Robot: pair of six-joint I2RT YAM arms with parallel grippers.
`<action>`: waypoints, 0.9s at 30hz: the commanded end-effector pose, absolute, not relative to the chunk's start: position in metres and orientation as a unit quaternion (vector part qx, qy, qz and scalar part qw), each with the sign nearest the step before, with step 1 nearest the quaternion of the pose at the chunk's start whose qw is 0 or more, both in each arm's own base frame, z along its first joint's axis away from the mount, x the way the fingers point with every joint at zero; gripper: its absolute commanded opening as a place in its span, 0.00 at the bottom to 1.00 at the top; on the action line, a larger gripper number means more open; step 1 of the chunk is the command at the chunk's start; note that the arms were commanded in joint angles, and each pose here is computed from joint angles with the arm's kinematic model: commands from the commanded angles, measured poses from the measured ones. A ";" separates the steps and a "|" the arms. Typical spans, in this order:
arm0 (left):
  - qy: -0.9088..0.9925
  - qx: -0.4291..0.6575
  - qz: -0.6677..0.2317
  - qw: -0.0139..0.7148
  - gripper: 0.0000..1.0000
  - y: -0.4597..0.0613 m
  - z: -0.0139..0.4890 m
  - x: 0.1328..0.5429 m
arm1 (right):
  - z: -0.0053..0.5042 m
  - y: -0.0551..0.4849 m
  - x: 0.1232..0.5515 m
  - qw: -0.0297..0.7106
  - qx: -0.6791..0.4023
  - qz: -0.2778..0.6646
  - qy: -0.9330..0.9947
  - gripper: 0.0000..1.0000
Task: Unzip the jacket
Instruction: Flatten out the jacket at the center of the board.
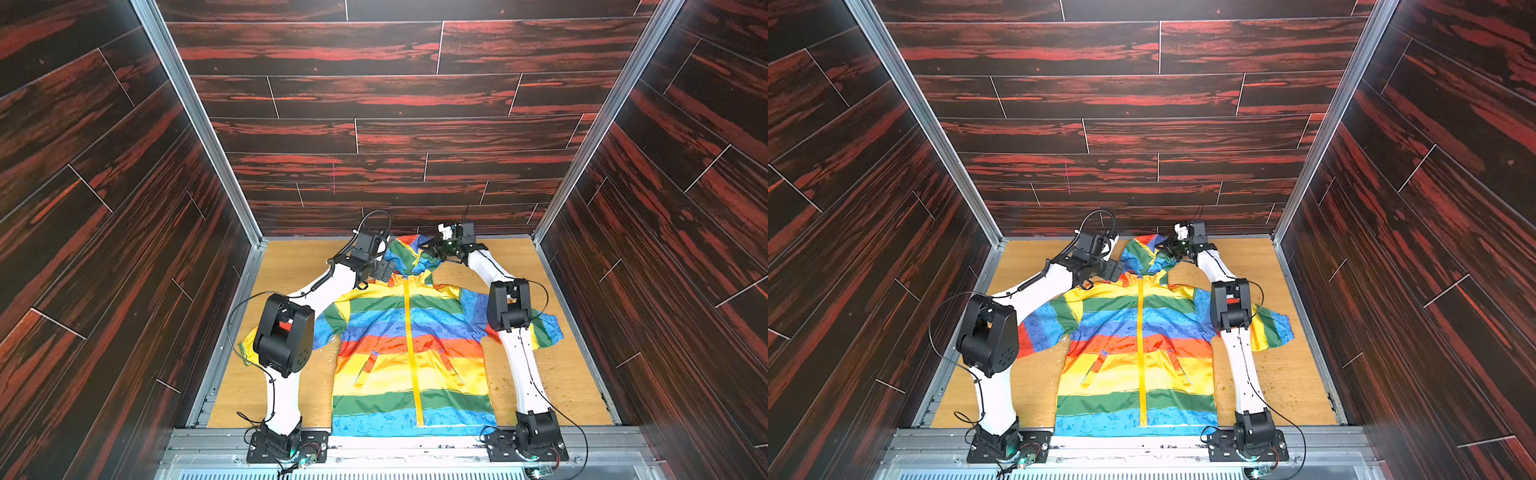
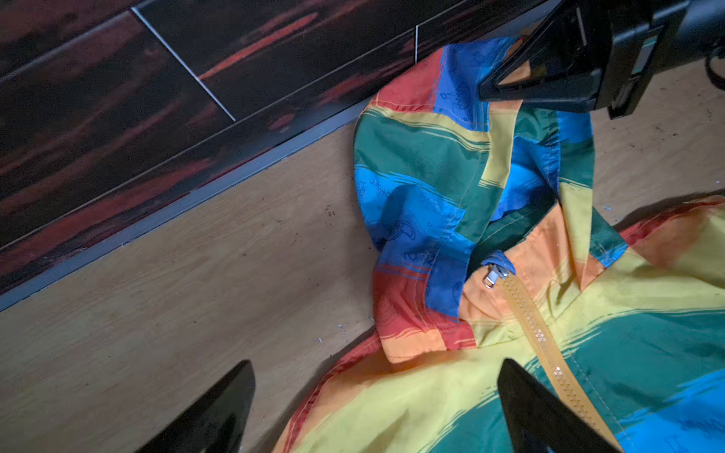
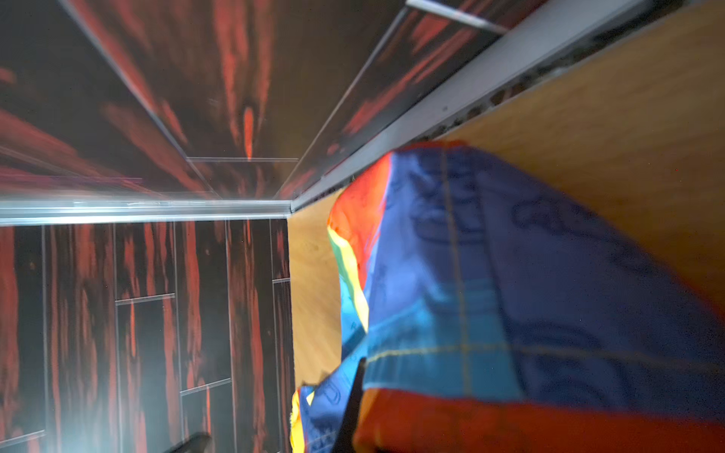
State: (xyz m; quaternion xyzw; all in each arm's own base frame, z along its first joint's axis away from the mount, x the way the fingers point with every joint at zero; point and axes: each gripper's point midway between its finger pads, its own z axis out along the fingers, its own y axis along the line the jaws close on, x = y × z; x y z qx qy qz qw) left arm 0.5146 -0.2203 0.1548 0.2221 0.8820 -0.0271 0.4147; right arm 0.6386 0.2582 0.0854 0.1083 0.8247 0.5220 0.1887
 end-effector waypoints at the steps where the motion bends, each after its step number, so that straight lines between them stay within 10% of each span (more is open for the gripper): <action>1: 0.879 0.217 -0.015 0.425 0.97 -0.222 0.151 0.524 | 0.106 0.281 0.633 0.194 0.075 0.540 0.816 0.00; 27: 0.882 0.101 -0.066 0.456 0.98 -0.278 0.130 0.584 | 0.259 0.303 0.619 0.222 0.049 0.644 0.730 0.00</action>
